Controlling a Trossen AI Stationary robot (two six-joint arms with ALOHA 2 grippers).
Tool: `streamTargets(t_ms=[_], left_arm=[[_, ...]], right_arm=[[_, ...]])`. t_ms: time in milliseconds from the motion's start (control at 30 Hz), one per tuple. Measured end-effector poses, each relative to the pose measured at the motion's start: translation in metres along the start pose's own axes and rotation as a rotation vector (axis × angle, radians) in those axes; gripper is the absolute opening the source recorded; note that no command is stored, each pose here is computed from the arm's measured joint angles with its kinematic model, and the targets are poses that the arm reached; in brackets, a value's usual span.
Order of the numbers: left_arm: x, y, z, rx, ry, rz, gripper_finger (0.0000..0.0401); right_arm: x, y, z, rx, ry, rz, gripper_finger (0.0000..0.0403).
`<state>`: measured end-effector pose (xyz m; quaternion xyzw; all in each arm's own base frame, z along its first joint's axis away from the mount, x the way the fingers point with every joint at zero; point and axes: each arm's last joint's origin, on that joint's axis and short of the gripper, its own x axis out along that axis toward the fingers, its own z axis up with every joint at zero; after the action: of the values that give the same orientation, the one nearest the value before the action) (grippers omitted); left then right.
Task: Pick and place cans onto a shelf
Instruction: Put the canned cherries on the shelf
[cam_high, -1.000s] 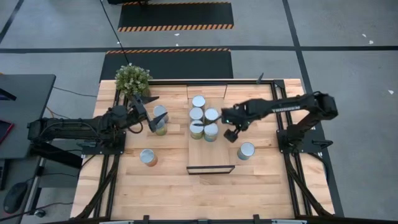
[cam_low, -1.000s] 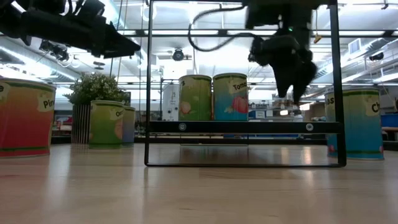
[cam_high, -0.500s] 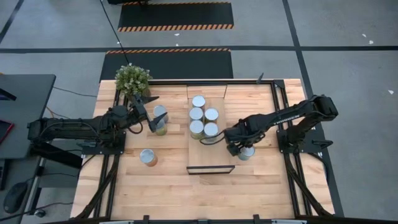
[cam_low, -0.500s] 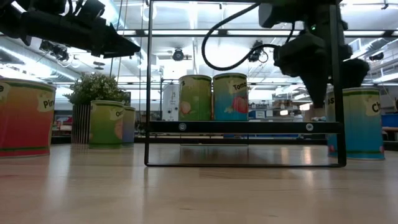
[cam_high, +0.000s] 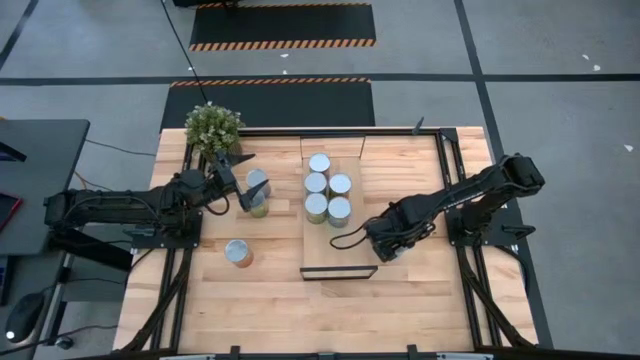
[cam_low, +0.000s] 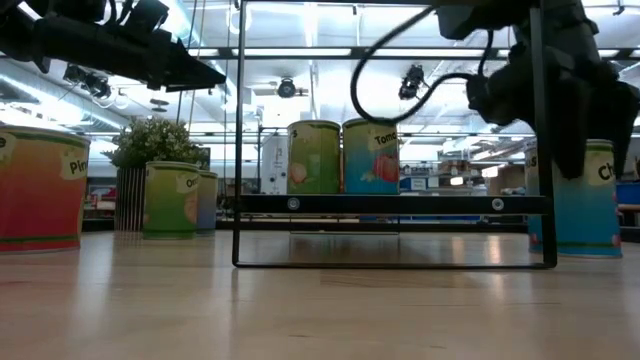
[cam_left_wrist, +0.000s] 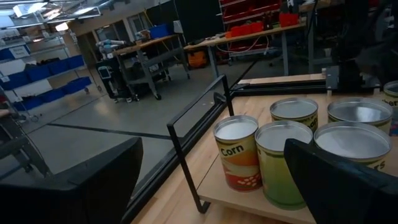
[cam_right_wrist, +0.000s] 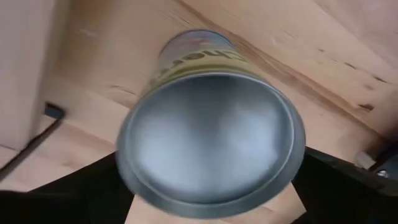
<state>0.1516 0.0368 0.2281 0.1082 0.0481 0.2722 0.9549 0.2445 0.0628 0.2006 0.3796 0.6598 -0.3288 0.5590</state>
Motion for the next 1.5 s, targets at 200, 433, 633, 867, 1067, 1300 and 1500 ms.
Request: streamTargets(t_ms=[200, 433, 633, 867, 1067, 1300, 1500], left_arm=[[0.000, 0.000, 0.000, 0.000, 0.000, 0.000, 0.0396], [0.000, 0.000, 0.000, -0.002, -0.001, 0.000, 0.0396], [0.000, 0.000, 0.000, -0.028, -0.003, -0.001, 0.0396], [0.000, 0.001, 0.004, -0.013, -0.036, 0.006, 0.0396], [-0.001, 0.002, 0.011, 0.009, -0.107, 0.025, 0.0396], [-0.001, 0.003, 0.012, 0.033, -0.121, 0.033, 0.0396], [-0.001, 0.003, 0.012, 0.038, -0.121, 0.033, 0.0396]], right_arm=[[0.006, -0.004, 0.002, -0.032, -0.053, -0.037, 0.0343], [0.004, -0.007, 0.010, -0.108, -0.125, -0.063, 0.0315], [-0.014, -0.015, 0.018, -0.219, -0.227, -0.107, 0.0317], [-0.053, -0.039, 0.047, -0.361, -0.373, -0.069, 0.0318], [-0.079, -0.060, 0.091, -0.463, -0.423, -0.065, 0.0318], [-0.102, -0.051, 0.148, -0.649, -0.439, -0.097, 0.0318], [-0.113, -0.041, 0.186, -0.800, -0.420, -0.122, 0.0318]])
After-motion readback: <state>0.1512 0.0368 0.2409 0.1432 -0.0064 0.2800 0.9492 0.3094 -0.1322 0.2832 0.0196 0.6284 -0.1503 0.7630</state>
